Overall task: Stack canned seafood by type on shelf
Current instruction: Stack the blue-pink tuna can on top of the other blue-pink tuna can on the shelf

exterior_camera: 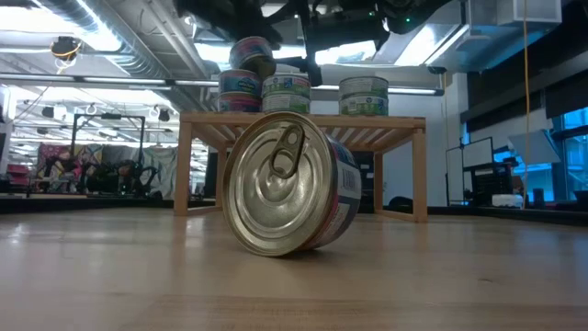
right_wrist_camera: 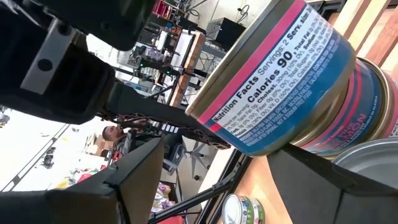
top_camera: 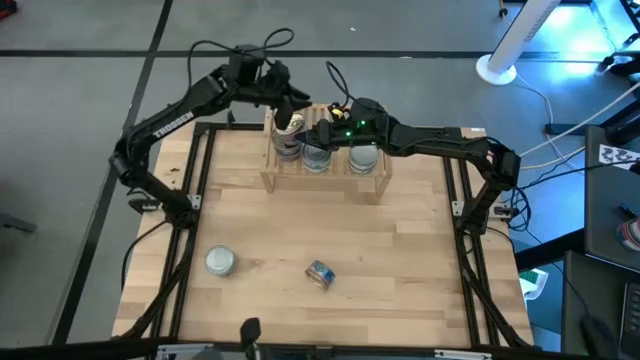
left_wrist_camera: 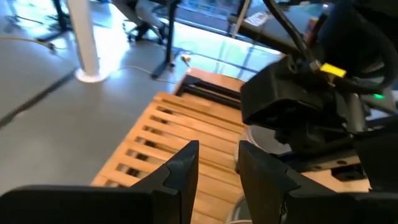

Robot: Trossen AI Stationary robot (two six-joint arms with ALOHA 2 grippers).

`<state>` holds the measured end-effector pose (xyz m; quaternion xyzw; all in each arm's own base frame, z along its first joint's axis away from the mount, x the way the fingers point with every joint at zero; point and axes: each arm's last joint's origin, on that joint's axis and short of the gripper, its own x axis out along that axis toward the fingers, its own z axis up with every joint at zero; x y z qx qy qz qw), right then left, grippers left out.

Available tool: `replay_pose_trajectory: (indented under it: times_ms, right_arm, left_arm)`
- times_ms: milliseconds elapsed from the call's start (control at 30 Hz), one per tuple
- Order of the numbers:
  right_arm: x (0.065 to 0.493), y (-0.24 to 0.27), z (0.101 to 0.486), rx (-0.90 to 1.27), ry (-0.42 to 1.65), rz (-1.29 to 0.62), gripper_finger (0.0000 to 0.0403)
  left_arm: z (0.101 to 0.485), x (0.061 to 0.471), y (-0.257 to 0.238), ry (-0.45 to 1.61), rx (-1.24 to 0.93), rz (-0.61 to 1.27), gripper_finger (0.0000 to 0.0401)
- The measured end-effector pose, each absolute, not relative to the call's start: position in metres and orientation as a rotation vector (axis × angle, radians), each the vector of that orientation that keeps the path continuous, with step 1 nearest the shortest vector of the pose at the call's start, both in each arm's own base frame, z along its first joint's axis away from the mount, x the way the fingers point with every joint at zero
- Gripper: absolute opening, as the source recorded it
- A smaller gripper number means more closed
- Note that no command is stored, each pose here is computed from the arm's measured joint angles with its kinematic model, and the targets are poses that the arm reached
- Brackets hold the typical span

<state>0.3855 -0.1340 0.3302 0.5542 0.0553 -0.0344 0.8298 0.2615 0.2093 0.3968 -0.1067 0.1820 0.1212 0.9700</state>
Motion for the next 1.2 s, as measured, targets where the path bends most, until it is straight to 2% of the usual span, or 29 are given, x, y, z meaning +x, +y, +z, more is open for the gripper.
replay_pose_trajectory:
  times_ms: [367, 1200]
  right_arm:
    - [0.386, -0.134, 0.330, 1.176, 0.117, -0.074, 0.0285]
    - [0.386, -0.134, 0.330, 1.177, 0.118, -0.075, 0.0285]
  left_arm:
    - [0.385, 0.261, 0.209, 0.474, -0.160, 0.152, 0.0109]
    - [0.381, 0.259, 0.206, 0.525, -0.135, 0.133, 0.0109]
